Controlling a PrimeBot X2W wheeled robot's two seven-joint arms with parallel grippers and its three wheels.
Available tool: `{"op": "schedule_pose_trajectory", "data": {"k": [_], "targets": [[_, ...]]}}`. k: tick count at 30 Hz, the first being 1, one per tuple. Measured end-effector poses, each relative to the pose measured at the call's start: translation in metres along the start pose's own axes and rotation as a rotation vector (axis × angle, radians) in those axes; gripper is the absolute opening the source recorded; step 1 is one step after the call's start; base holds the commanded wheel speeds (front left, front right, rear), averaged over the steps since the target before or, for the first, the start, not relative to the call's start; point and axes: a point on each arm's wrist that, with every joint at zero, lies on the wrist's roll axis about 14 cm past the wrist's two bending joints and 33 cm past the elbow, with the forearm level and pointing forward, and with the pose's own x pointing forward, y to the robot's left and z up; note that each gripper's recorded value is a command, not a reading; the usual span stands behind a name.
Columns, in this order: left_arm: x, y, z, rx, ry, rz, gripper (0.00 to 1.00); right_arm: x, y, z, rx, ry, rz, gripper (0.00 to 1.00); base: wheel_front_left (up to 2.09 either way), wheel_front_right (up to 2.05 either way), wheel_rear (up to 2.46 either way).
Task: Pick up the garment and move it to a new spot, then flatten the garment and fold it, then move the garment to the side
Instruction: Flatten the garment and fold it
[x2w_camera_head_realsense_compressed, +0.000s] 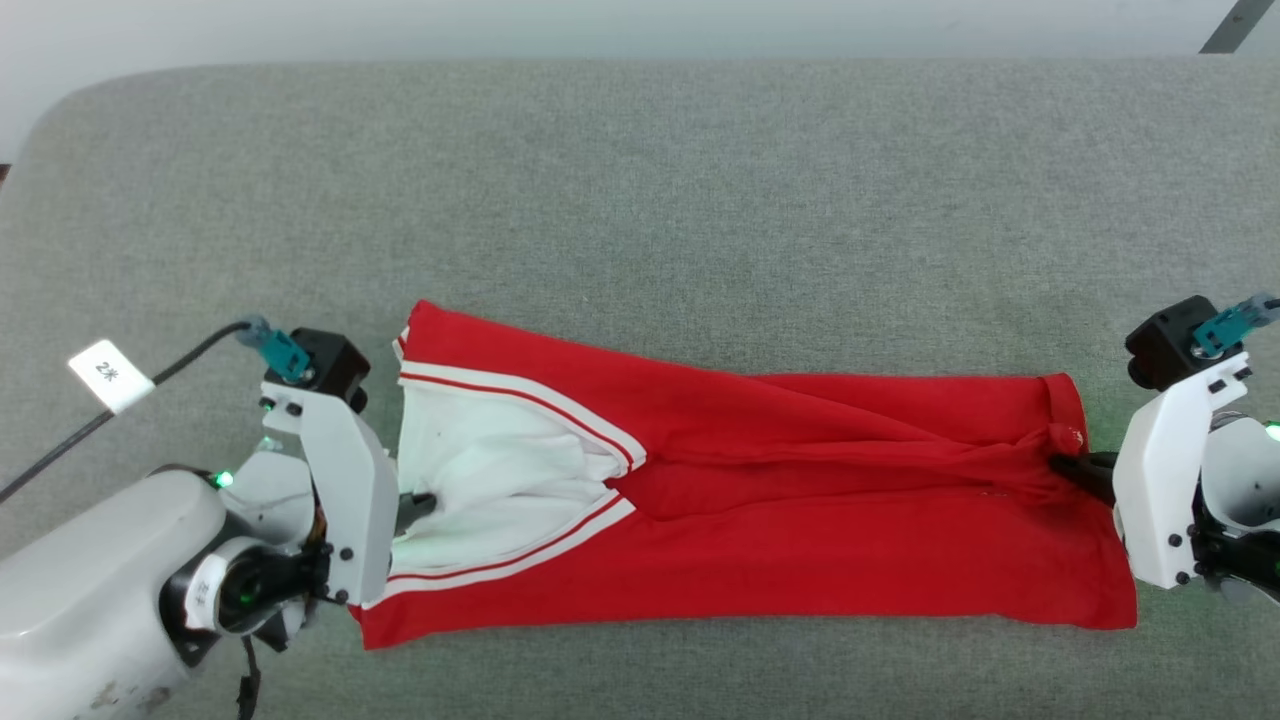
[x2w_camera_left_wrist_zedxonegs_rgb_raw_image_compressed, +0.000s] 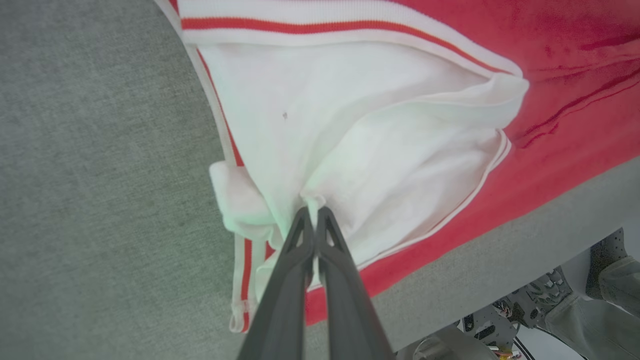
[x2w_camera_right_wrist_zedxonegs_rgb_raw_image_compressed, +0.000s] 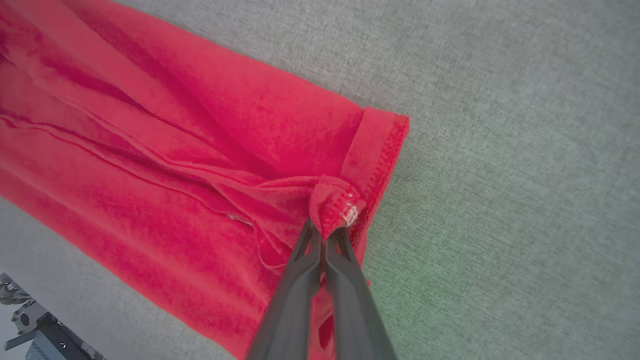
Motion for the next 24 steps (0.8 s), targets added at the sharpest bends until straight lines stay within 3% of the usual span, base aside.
{"op": "schedule_pose_trajectory", "data": {"k": [1, 2, 4, 5, 6, 7, 8, 18, 24], "targets": [[0.001, 0.0, 0.001, 0.002, -0.009, -0.001, 0.22, 0.001, 0.001, 0.0, -0.003, 0.0, -0.001, 0.0, 0.0, 0.0, 0.0], [0.001, 0.0, 0.003, -0.003, -0.019, 0.0, 0.34, 0.001, 0.001, 0.0, -0.002, 0.001, -0.001, 0.02, 0.0, 0.0, 0.0], [0.001, 0.001, 0.003, -0.003, -0.023, 0.0, 0.48, 0.002, 0.003, 0.001, -0.002, 0.005, 0.0, 0.24, 0.0, 0.0, 0.0], [0.001, 0.002, 0.003, -0.003, -0.026, 0.005, 0.48, 0.001, 0.004, 0.001, -0.002, 0.007, 0.0, 0.24, 0.0, 0.0, 0.0], [-0.001, 0.002, 0.005, -0.007, -0.032, 0.005, 0.95, 0.001, 0.004, 0.001, -0.003, 0.009, -0.002, 0.42, 0.0, 0.0, 0.0], [-0.003, 0.002, 0.005, -0.009, -0.036, 0.005, 1.0, 0.0, 0.005, 0.001, -0.007, 0.008, -0.004, 0.81, 0.0, 0.0, 0.0], [-0.004, 0.001, 0.005, -0.007, -0.041, 0.006, 1.0, -0.001, 0.005, 0.003, -0.008, 0.0, -0.006, 1.0, 0.0, 0.0, 0.0], [-0.033, -0.001, 0.007, -0.015, -0.134, 0.019, 1.0, -0.02, 0.015, 0.016, -0.018, -0.058, -0.024, 1.0, 0.0, 0.0, 0.0], [-0.056, -0.002, 0.015, 0.015, -0.3, 0.039, 1.0, -0.037, 0.022, 0.015, 0.015, -0.115, -0.031, 1.0, 0.0, 0.0, 0.0]]}}
